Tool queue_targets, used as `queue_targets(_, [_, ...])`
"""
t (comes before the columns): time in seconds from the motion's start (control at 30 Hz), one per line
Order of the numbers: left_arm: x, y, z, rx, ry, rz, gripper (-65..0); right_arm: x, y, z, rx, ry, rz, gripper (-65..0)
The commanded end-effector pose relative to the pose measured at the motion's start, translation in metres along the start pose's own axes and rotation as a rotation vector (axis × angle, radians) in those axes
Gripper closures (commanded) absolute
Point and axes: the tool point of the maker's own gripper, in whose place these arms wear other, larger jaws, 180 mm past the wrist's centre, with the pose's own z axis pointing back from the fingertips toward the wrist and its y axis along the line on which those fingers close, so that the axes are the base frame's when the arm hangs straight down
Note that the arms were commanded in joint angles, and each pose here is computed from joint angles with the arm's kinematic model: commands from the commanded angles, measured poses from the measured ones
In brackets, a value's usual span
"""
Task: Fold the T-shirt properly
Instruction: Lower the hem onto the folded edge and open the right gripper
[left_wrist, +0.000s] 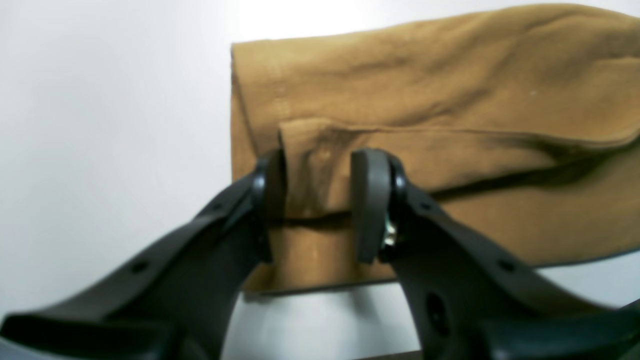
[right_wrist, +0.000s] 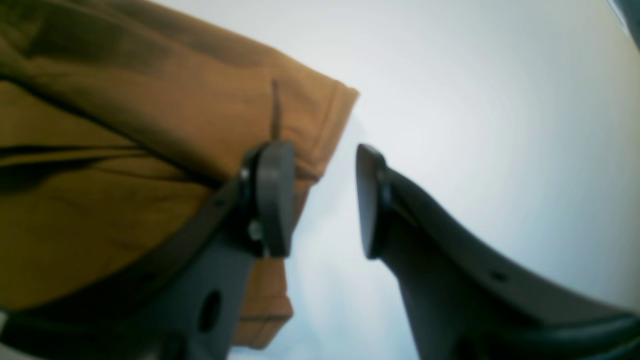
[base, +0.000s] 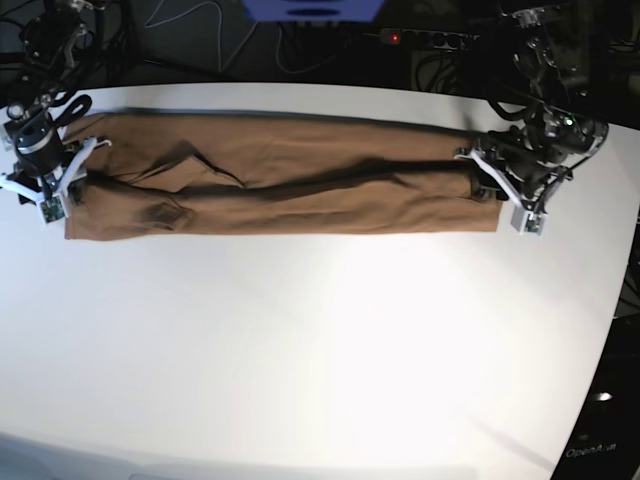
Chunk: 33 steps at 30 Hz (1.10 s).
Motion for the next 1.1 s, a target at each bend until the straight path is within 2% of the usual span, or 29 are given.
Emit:
queue_targets(0.0, [0.013, 0.001, 0.004, 0.001, -0.046, -0.011, -23.1, 0.009, -0.004, 0.002, -0.016, -0.033, -0.005, -21.9])
queue_targets(0.27, [0.013, 0.001, 0.004, 0.003, -0.045, -0.011, -23.6, 0.011, 0.012, -0.002, 0.017, -0.039, -0.020, -21.9])
queue_targets(0.37, [0.013, 0.001, 0.004, 0.003, -0.045, -0.011, -23.6, 0.001, 0.016, -0.009, 0.036, -0.012, -0.038, -22.1])
queue_targets(0.57, [0.012, 0.001, 0.004, 0.005, -0.043, -0.013, -23.6, -0.005, 0.014, -0.026, 0.053, 0.007, -0.069, -22.1])
queue_targets(0.8, [0.013, 0.001, 0.004, 0.005, -0.045, -0.013, -23.6, -0.005, 0.014, -0.027, 0.056, 0.005, -0.071, -21.0])
queue_targets(1.07, [0.015, 0.002, 0.004, 0.005, -0.048, -0.013, -23.6, -0.001, 0.028, -0.029, 0.092, 0.002, -0.044, -4.9])
